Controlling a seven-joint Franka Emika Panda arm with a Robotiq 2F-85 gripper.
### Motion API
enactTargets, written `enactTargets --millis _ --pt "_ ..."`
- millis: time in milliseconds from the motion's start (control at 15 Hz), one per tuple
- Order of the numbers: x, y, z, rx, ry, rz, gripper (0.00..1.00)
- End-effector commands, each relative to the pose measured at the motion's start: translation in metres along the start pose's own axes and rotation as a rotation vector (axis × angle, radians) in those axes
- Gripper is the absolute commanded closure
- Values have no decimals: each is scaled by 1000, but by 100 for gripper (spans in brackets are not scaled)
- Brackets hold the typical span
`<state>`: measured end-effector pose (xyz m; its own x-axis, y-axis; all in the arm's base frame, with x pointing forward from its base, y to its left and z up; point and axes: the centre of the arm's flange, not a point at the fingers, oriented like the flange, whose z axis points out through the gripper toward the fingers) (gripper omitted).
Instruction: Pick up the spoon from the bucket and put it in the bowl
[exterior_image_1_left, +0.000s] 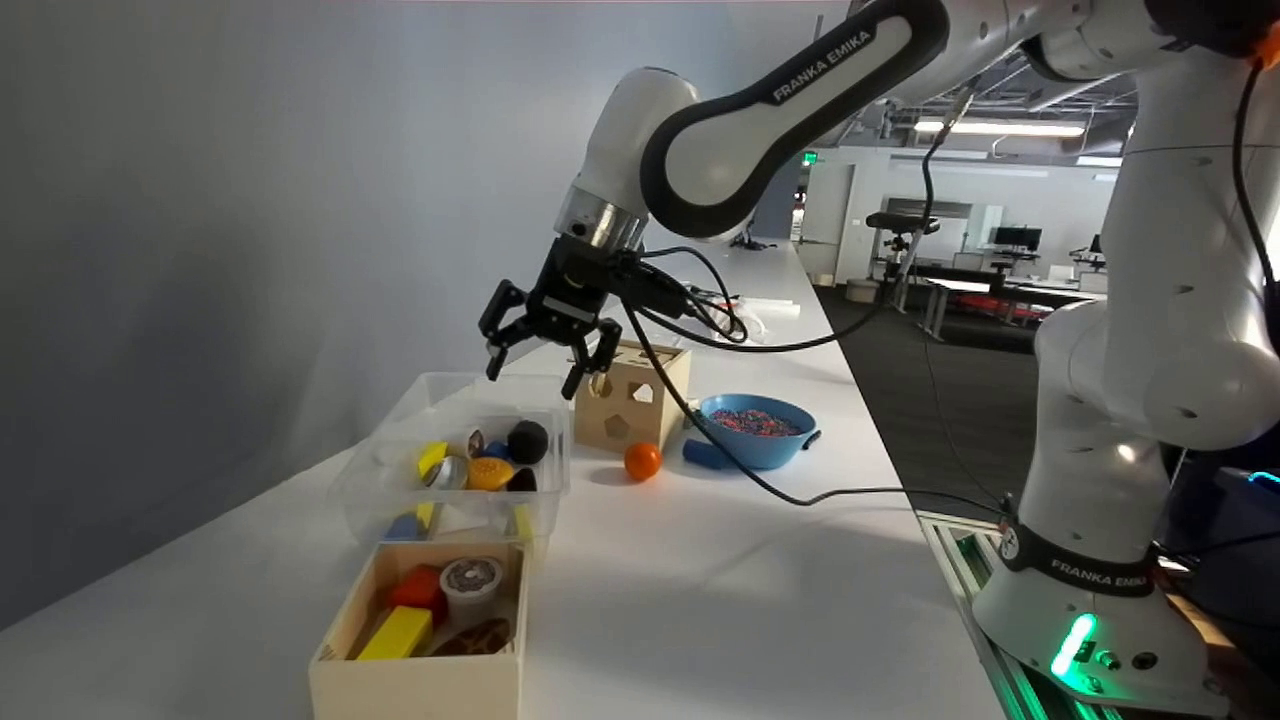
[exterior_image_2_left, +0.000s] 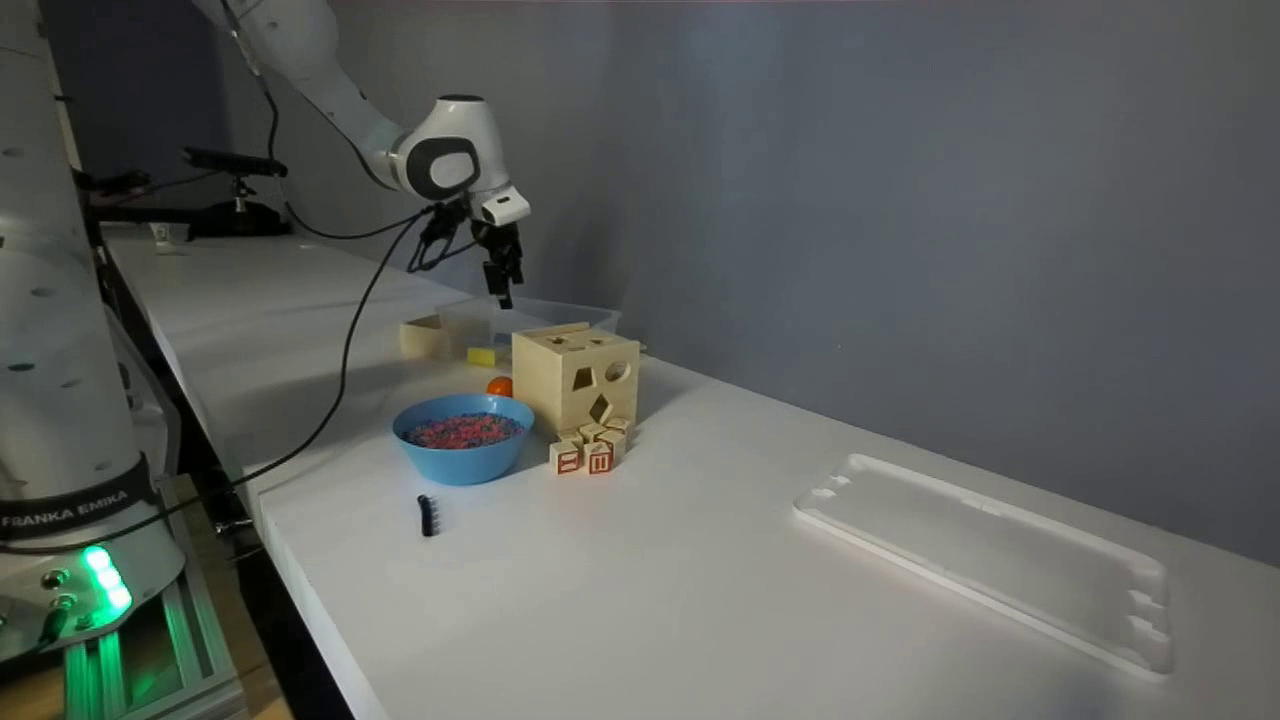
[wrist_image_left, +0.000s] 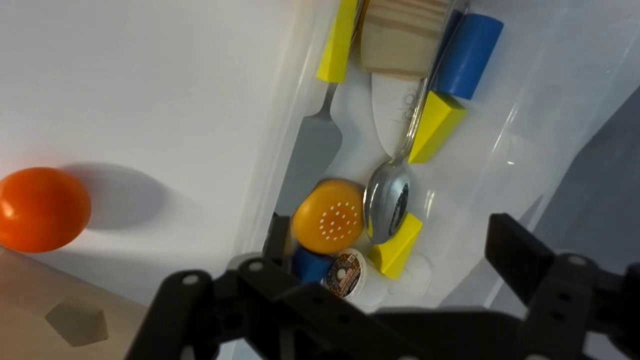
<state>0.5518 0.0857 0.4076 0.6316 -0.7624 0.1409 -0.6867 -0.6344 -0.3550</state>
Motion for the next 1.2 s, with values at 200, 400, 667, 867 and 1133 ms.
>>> enactTargets --millis 200,400,667,867,1133 --pt "4 3 0 0 4 3 0" --pt "17 -12 18 49 22 10 0" --pt "27 -36 40 72 -1 -20 0" --pt "30 -49 68 35 -53 -15 0" --pt "29 -54 110 -18 -135 8 34"
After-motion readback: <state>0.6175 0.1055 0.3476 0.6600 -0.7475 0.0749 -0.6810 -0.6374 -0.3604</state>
